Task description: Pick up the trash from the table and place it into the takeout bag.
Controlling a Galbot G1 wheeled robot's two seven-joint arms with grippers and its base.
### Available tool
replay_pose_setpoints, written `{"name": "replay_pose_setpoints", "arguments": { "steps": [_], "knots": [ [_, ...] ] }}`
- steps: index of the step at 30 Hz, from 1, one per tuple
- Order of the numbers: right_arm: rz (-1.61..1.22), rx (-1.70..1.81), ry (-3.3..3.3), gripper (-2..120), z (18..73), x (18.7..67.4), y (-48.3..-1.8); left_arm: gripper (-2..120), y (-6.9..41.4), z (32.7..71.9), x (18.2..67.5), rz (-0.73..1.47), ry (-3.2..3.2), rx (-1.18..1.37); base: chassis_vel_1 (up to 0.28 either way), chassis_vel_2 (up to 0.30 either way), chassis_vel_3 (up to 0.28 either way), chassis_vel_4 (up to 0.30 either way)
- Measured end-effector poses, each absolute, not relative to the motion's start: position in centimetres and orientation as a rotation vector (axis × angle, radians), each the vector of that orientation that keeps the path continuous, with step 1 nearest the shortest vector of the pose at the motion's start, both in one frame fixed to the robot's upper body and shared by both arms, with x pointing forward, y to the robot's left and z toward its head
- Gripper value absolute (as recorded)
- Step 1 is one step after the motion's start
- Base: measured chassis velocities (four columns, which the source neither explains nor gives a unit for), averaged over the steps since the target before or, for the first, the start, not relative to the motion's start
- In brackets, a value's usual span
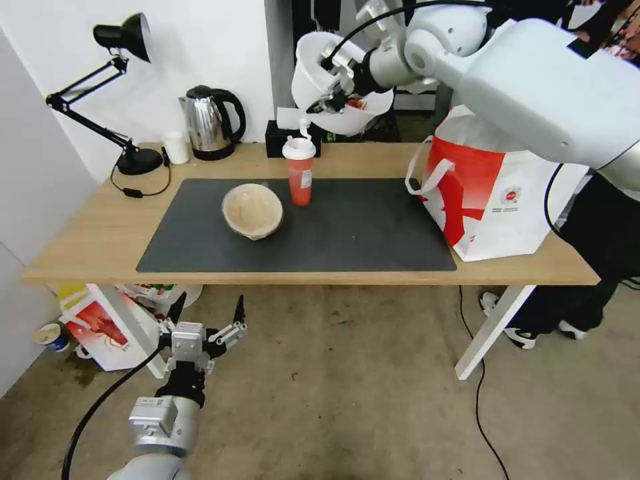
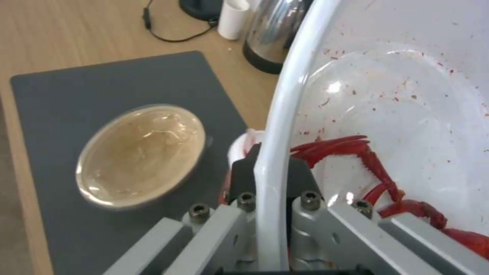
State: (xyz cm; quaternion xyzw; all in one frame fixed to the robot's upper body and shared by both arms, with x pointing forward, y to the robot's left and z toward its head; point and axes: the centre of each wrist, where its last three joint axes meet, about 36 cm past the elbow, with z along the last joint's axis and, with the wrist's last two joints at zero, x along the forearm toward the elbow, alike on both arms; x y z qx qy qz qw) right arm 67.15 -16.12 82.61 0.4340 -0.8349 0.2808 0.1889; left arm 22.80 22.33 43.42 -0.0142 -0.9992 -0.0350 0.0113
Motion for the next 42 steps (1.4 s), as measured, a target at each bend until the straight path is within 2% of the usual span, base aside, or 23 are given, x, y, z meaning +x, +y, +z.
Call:
{"name": "replay_pose_setpoints", "arguments": {
  "steps": [21, 29, 33, 42],
  "knots": [
    [0.797, 1.065, -2.423, 0, 85.3, 66.2, -23.2, 100, 22.3, 43.4, 22.8, -0.109, -3.117, -0.044, 0.000, 0.000, 0.000, 0.000],
    [0.774, 0.954, -2.451, 0, 85.1, 64.5, -29.2, 100, 22.3, 43.4, 22.8, -0.109, -3.117, -0.044, 0.000, 0.000, 0.000, 0.000],
    [0.712, 0.858, -2.487, 0, 84.9, 63.9, -33.9, 100, 22.3, 43.4, 22.8, -0.109, -3.117, -0.044, 0.000, 0.000, 0.000, 0.000],
    [0.642, 0.764, -2.515, 0, 83.8, 63.6, -38.7, 100, 22.3, 43.4, 22.8, -0.109, -3.117, -0.044, 0.000, 0.000, 0.000, 0.000]
  ]
}}
